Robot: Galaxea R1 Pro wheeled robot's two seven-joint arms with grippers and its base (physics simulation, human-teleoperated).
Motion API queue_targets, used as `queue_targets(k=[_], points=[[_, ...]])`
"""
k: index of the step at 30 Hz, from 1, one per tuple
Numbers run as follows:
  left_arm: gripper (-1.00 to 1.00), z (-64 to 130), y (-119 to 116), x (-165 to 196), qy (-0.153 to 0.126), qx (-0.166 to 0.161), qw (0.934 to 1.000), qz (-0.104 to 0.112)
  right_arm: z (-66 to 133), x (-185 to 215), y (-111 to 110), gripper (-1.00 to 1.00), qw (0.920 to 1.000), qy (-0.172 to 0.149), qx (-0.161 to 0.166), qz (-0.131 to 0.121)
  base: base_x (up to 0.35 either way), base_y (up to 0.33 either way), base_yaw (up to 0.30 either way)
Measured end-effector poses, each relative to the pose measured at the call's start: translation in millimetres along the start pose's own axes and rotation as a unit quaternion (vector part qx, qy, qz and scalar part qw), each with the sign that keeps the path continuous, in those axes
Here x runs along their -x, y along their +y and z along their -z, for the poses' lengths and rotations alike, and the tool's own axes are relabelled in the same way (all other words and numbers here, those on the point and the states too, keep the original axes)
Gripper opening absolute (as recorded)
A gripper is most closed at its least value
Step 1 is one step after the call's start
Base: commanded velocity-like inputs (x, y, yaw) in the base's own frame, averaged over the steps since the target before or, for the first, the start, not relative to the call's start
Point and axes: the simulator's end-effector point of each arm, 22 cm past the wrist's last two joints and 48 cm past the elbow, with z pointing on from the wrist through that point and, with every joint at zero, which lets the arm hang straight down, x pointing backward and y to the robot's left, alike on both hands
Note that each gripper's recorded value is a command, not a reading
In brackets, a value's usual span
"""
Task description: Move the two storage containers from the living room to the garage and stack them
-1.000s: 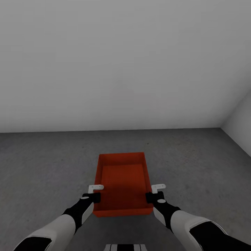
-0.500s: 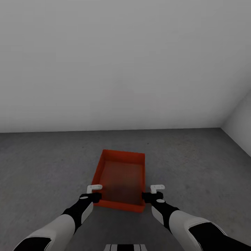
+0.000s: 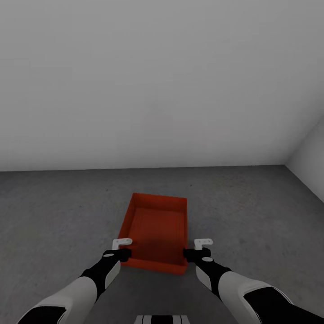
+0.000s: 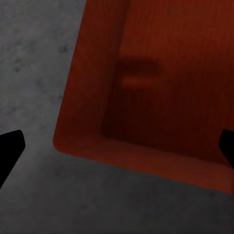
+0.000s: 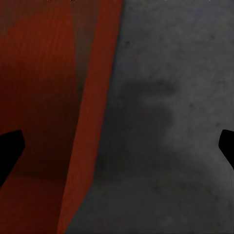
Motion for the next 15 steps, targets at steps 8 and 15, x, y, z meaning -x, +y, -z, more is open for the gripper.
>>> queue_targets(k=[8, 15], points=[[1.00, 3.4, 0.1, 2.5, 0.001, 0.000, 1.0000, -0.001, 3.1, 4.1, 0.1, 1.00, 1.0000, -0.001, -0.001, 0.000, 0.000, 0.000, 0.000], [1.00, 15.2, 0.6, 12.5, 0.002, 0.000, 1.0000, -0.001, 13.9, 15.1, -0.1, 1.00, 1.0000, 0.000, 0.000, 0.001, 0.000, 0.000, 0.000]])
